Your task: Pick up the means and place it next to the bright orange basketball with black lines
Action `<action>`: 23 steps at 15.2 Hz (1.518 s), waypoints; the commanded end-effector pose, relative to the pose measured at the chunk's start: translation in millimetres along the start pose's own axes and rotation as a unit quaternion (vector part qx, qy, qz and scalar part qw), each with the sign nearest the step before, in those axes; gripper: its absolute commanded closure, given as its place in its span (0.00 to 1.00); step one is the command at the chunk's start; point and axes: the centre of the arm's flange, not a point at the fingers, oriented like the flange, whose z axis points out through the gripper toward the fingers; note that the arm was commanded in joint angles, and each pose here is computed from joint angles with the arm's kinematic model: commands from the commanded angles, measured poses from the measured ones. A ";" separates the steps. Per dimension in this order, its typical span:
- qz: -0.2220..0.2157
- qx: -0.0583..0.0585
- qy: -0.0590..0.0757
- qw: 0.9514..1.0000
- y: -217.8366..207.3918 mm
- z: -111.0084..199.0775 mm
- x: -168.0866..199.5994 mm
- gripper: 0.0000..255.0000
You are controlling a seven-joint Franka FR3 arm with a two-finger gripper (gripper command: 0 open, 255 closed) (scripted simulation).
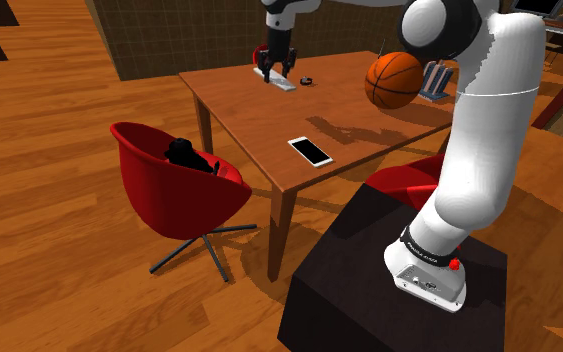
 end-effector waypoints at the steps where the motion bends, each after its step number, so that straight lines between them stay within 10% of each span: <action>1: 0.000 0.000 0.000 1.000 -1.4 -10.2 0.0 1.00; 23: 0.000 0.000 0.000 1.000 -2.4 -126.4 0.9 1.00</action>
